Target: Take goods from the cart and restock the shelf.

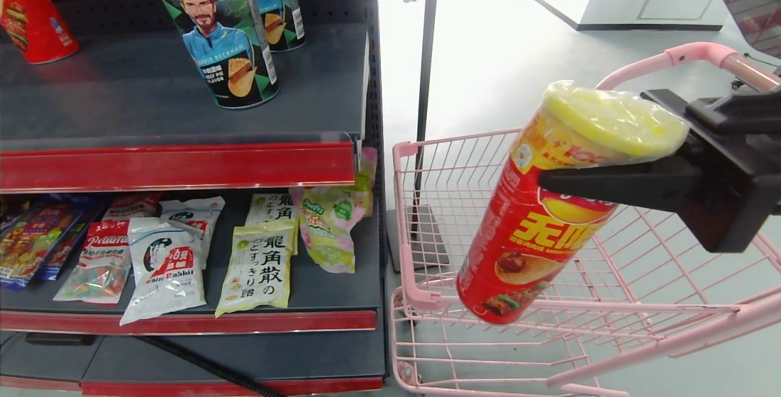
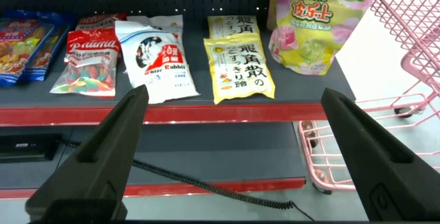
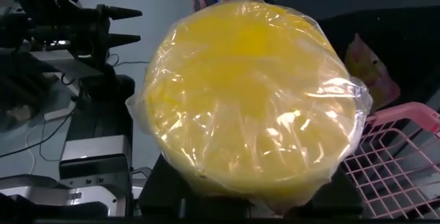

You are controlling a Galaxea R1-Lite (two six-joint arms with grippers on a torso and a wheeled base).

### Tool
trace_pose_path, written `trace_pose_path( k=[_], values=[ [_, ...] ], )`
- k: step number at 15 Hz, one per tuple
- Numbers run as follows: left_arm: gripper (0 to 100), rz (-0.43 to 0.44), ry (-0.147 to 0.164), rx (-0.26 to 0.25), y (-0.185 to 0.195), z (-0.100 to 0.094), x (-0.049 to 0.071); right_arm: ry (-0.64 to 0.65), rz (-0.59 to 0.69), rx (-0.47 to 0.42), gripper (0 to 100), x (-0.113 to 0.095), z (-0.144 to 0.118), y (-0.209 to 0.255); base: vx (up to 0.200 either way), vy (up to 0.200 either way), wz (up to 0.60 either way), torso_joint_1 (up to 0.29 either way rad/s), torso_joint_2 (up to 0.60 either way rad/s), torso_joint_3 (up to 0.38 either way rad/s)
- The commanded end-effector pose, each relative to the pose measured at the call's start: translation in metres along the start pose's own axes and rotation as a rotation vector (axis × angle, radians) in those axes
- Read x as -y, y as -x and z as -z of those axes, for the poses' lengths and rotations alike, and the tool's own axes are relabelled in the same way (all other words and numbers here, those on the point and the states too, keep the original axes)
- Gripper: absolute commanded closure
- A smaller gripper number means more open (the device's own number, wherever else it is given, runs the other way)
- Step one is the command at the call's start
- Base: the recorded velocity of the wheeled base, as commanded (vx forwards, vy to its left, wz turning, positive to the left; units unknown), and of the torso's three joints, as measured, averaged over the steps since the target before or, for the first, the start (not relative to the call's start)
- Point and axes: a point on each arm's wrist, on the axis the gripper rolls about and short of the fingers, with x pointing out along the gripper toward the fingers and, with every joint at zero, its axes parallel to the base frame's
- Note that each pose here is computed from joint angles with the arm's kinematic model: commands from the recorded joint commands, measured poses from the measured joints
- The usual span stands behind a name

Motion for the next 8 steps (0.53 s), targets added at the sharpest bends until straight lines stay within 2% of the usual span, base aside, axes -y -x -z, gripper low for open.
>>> trace_pose_path(
  k=[1,4,8],
  values=[
    [0,0.000,0.000,-0.002,-0.0001,0.0000,0.0000,0.009,0.006,0.007,100,-0.0032,-0.0028,0.0036,0.000,0.000,0.00,0.000,0.00,0.000],
    [0,0.000,0.000,-0.002,-0.0001,0.0000,0.0000,0.011,0.009,0.009,100,-0.0041,-0.0033,0.0046,0.000,0.000,0.00,0.092,-0.24,-0.154],
    [0,0.000,0.000,-0.002,-0.0001,0.0000,0.0000,0.014,0.009,0.010,100,-0.0055,-0.0039,0.0059,0.000,0.000,0.00,0.173,-0.48,-0.300]
  ],
)
